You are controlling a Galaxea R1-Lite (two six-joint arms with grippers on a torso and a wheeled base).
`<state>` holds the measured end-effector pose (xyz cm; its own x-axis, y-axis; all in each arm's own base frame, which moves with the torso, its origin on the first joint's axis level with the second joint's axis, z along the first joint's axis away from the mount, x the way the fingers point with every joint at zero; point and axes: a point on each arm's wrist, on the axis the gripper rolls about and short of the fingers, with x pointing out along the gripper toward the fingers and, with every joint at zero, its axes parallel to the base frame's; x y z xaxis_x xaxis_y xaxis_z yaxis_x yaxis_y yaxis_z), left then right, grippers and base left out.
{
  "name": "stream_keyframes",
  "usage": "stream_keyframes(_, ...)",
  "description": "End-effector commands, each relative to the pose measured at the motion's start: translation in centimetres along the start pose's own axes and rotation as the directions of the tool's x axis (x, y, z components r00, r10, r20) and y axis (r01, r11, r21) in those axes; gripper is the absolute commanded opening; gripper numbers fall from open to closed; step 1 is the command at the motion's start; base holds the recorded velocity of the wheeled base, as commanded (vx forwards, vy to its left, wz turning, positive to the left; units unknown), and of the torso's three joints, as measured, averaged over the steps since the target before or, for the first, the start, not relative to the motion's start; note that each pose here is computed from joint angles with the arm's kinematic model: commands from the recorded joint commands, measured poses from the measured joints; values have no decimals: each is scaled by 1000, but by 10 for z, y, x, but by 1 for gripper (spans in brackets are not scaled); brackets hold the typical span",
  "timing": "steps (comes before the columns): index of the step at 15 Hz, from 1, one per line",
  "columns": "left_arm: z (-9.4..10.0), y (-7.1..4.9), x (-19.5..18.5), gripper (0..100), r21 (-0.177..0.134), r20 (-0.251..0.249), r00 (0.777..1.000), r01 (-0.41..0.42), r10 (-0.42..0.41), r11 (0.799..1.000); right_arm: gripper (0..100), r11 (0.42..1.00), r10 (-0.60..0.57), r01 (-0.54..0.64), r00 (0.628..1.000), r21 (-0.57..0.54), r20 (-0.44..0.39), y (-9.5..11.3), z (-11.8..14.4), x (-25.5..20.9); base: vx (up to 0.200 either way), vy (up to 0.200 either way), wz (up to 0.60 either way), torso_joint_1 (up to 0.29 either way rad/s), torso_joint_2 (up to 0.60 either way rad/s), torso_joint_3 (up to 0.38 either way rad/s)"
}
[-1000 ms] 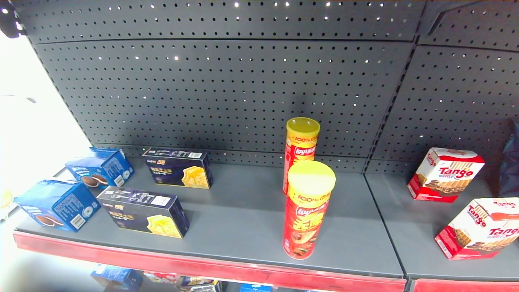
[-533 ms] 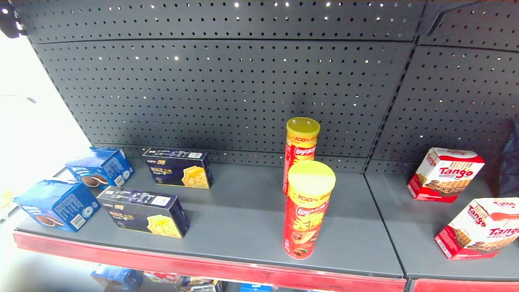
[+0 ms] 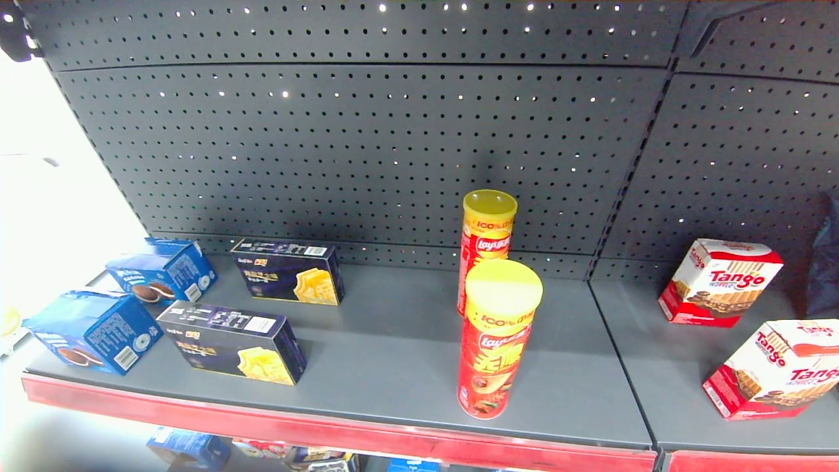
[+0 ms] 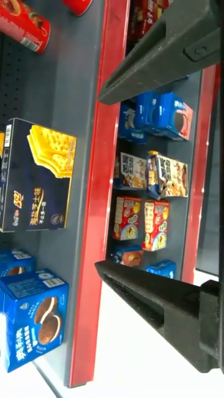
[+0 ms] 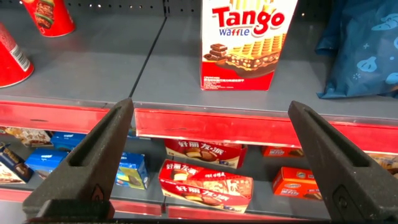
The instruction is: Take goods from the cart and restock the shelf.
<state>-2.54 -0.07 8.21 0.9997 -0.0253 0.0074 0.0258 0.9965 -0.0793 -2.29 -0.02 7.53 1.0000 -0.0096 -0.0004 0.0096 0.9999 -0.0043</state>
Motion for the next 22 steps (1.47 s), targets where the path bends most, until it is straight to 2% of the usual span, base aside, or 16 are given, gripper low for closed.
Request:
stream_keyframes(1, 0, 0, 0, 100, -2, 0, 1000, -1, 1, 1000, 100, 1000, -4, 4, 1000, -6, -1, 0, 0, 0, 0, 0, 0, 0, 0, 0)
stream_keyframes(3, 0, 0, 0, 100, -2, 0, 1000, -1, 1, 1000, 100, 1000, -16, 16, 1000, -16, -3, 0, 1, 0, 0, 0, 0, 0, 0, 0)
stream_keyframes(5, 0, 0, 0, 100, -2, 0, 1000, 1, -1, 1000, 100, 998, 43, -46, 998, -42, -55, 0, 2, 4, 0, 0, 0, 0, 0, 0)
stream_keyframes(8, 0, 0, 0, 100, -2, 0, 1000, -1, 1, 1000, 100, 999, 33, -35, 998, -40, -58, 0, 1, 4, 0, 0, 0, 0, 0, 0)
stream_keyframes(9, 0, 0, 0, 100, 0, 0, 1000, -1, 1, 1000, 100, 998, 45, -49, 994, -41, -96, -1, 2, 7, 0, 0, 0, 0, 0, 0)
stream_keyframes(10, 0, 0, 0, 100, -5, 0, 1000, -1, 1, 1000, 100, 994, 95, -100, 990, -47, -100, -1, 2, 8, 0, 0, 0, 0, 0, 0)
stream_keyframes(15, 0, 0, 0, 100, -26, 2, 1000, -5, 5, 1000, 100, 979, 192, -197, 977, -49, -91, -2, 2, 7, 0, 0, 0, 0, 0, 0)
stream_keyframes(18, 0, 1, 0, 100, -88, 4, 1000, -26, 27, 996, 100, 980, 188, -192, 978, -52, -86, -2, 2, 7, 0, 0, 0, 0, 0, 0)
stream_keyframes(20, 1, 1, 0, 100, -206, 8, 998, -59, 62, 977, 100, 977, 198, -203, 977, -59, -85, -2, 2, 7, 0, 0, 0, 0, 0, 0)
stream_keyframes(21, 1, 2, 0, 100, -272, 12, 996, -80, 86, 959, 100, 977, 200, -205, 976, -59, -81, -2, 2, 7, 0, 0, 0, 0, 0, 0)
stream_keyframes(22, 1, 3, 0, 100, -345, 15, 992, -114, 127, 932, 100, 977, 201, -206, 976, -58, -81, -2, 2, 7, 0, 0, 0, 0, 0, 0)
